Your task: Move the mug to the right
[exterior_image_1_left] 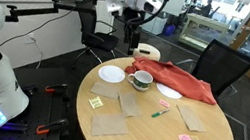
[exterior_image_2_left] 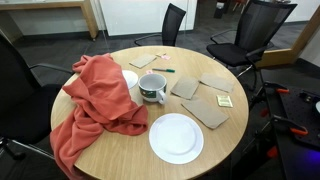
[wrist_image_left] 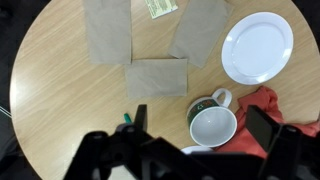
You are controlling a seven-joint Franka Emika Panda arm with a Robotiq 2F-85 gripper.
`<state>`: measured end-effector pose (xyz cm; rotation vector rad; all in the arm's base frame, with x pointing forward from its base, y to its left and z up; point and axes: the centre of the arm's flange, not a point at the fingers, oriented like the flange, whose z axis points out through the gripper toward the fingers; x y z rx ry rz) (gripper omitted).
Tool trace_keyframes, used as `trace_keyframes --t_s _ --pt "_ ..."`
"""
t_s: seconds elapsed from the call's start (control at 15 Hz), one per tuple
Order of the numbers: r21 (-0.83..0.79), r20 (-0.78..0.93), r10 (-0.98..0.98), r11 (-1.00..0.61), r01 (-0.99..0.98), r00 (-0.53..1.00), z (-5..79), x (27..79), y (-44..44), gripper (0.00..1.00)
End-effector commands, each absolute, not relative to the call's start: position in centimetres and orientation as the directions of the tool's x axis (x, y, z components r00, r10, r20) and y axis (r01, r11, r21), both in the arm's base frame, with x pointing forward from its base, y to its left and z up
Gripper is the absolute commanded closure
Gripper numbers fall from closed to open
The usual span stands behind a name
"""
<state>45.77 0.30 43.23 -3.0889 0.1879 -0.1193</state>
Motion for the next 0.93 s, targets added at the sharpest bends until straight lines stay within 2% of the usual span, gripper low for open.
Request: trace_keyframes --t_s 0.0,0.87 --pt "-0.066 0.088 -0.177 -0.983 -0.172 0.980 42.5 49.7 1.9 0.00" --pt "-0.031 0.002 -0.309 -0.951 -0.309 0.951 34.8 57.6 4.3 0.00"
